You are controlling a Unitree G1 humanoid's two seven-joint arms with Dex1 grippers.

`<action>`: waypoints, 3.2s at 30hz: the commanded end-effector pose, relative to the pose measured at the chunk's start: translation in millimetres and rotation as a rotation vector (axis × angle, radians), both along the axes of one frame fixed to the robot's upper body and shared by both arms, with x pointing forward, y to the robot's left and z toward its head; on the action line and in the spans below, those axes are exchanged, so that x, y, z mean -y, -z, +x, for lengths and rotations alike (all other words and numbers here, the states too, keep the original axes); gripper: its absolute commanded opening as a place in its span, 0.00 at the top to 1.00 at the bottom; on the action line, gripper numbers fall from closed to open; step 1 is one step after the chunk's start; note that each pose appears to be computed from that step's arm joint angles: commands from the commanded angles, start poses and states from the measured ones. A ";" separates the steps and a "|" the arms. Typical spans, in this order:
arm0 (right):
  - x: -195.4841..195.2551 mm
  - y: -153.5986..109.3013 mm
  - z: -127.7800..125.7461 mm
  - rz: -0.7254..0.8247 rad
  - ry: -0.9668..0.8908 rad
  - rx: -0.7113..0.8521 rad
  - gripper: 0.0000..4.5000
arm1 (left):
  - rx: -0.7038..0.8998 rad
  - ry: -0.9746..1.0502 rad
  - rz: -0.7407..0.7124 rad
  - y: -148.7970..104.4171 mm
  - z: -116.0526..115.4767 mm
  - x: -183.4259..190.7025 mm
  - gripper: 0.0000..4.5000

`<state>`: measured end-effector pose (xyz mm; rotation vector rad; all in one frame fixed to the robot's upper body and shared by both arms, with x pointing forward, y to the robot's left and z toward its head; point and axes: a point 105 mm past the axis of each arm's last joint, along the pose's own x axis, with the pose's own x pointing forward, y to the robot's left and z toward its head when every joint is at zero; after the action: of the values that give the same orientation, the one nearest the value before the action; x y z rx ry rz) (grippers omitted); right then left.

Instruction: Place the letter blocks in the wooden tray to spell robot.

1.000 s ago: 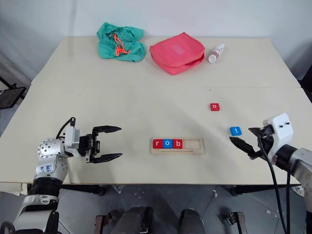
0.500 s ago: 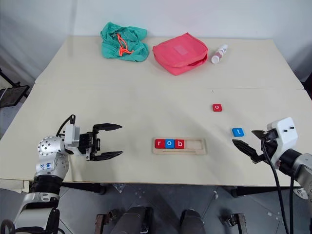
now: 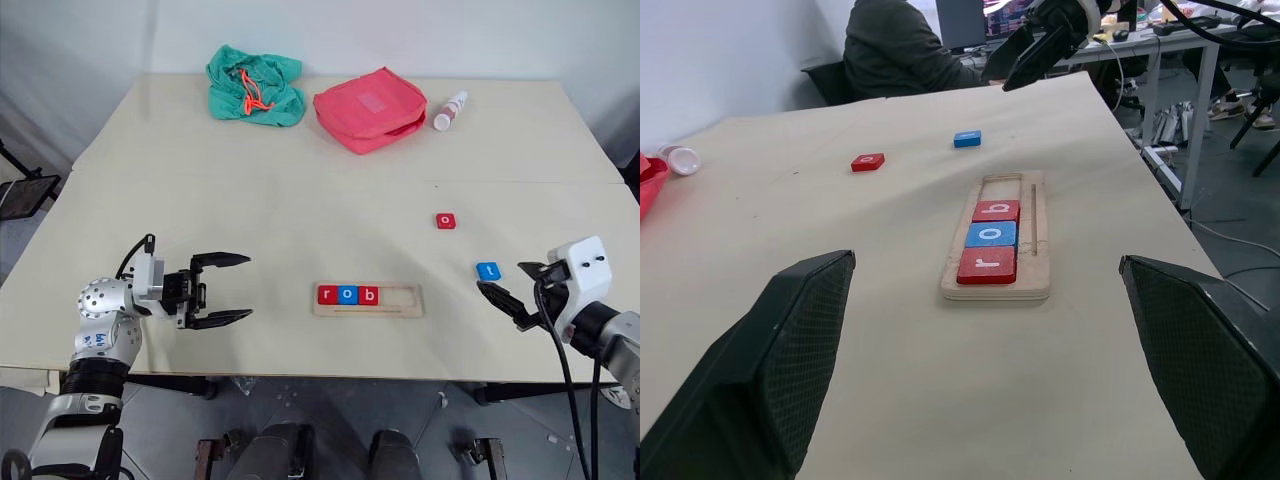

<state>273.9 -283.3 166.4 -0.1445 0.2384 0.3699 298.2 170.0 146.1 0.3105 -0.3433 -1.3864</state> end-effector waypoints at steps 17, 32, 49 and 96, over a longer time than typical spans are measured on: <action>-43.3 -10.0 121.8 0.027 0.154 0.136 0.01 | 0.040 0.008 -0.017 -1.3 -10.4 7.3 0.00; -62.3 10.9 168.8 0.049 0.192 0.133 0.01 | 0.036 -0.029 -0.028 1.5 -16.6 4.7 0.00; -67.1 23.4 171.5 0.063 0.250 0.108 0.57 | 0.042 -0.040 -0.037 2.3 -11.3 6.6 0.00; -18.4 62.2 5.6 0.143 0.335 0.064 0.67 | 0.019 0.039 -0.038 5.9 -14.4 16.8 0.00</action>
<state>277.9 -262.8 95.7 0.0541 0.2063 0.0431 286.6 153.0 132.4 0.2742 -0.3538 -1.4199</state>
